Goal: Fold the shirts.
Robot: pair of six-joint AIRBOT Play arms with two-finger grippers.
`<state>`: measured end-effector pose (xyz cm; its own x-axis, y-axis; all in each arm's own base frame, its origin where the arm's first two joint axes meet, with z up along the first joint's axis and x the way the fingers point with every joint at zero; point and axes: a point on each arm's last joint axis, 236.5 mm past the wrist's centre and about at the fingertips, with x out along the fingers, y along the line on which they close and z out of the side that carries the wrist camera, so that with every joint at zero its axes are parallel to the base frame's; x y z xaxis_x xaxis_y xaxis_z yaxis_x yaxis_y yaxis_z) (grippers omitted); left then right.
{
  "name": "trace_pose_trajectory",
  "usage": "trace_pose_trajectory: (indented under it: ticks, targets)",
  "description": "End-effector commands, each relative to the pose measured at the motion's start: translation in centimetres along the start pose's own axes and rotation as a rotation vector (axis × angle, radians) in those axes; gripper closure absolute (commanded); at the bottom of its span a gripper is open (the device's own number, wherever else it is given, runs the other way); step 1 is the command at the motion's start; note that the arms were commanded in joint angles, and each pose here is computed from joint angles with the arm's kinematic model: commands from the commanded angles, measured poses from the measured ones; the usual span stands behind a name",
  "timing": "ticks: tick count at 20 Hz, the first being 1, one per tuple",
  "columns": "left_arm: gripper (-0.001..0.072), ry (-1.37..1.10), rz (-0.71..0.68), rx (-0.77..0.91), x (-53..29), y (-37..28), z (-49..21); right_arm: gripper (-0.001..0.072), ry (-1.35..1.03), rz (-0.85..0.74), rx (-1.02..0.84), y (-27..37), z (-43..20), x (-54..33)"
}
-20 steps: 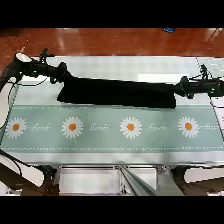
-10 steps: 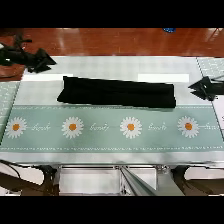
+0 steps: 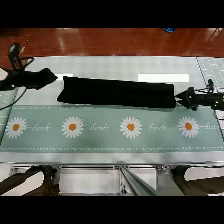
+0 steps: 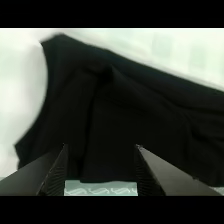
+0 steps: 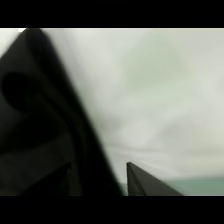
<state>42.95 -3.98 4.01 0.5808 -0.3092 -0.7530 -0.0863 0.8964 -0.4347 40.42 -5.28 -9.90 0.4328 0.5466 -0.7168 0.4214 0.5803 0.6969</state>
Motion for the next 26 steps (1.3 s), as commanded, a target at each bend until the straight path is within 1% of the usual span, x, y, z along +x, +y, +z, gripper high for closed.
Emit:
trace_pose_trajectory:
  ticks: [1, 2, 3, 4, 5, 6, 7, 9, 12, 16, 19, 21, 24, 26]
  targets:
    - [0.0200, 0.057, -0.019, 0.048, 1.6, -2.1, -4.0, 0.0300, 0.063, 0.015, -0.051, 2.2, -0.7, 4.0]
    - [0.0201, 0.061, -0.031, 0.068, 1.9, -3.0, -4.3, 0.0307, 0.086, 0.022, -0.076, 3.4, -1.0, 5.0]
    - [0.0201, 0.062, -0.040, 0.084, 2.2, -3.7, -4.6, 0.0328, 0.106, 0.029, -0.116, 4.8, -1.3, 5.8]
    - [0.0203, 0.067, -0.049, 0.098, 2.4, -4.4, -4.9, 0.0515, 0.124, 0.041, -0.152, 6.2, -1.6, 6.0]
    - [0.0249, 0.073, -0.058, 0.112, 2.5, -5.1, -5.2, 0.0681, 0.142, 0.060, -0.188, 7.6, -1.9, 5.7]
    - [0.0491, 0.081, -0.066, 0.123, 2.4, -5.6, -5.4, 0.0681, 0.151, 0.072, -0.223, 8.9, -2.1, 4.8]
    - [0.0682, 0.080, -0.076, 0.133, 2.4, -6.2, -5.4, 0.0681, 0.149, 0.068, -0.257, 9.7, -2.3, 3.5]
    - [0.0689, 0.077, -0.108, 0.151, 2.3, -8.0, -5.4, 0.0681, 0.136, -0.013, -0.307, 9.7, -2.9, -0.1]
    - [0.0689, 0.087, -0.185, 0.198, 3.0, -12.7, -6.0, 0.0681, 0.067, -0.148, -0.383, 9.3, -5.0, -6.4]
    - [0.0689, 0.186, -0.289, 0.332, 6.8, -21.1, -9.2, 0.0681, -0.090, -0.128, -0.432, 12.4, -10.8, -12.6]
    - [0.0689, 0.384, -0.409, 0.355, 9.7, -27.9, -15.8, 0.0680, -0.187, -0.049, -0.453, 14.9, -15.0, -15.3]
    - [0.0689, 0.525, -0.471, 0.394, 10.9, -31.7, -21.5, 0.0680, -0.207, -0.033, -0.469, 15.7, -17.1, -16.6]
    - [0.0689, 0.704, -0.496, 0.499, 11.7, -34.7, -30.7, 0.0680, -0.265, -0.016, -0.492, 16.7, -18.1, -18.1]
    - [0.0689, 0.798, -0.508, 0.547, 11.2, -35.8, -36.0, 0.0680, -0.252, 0.003, -0.493, 17.1, -18.6, -18.0]
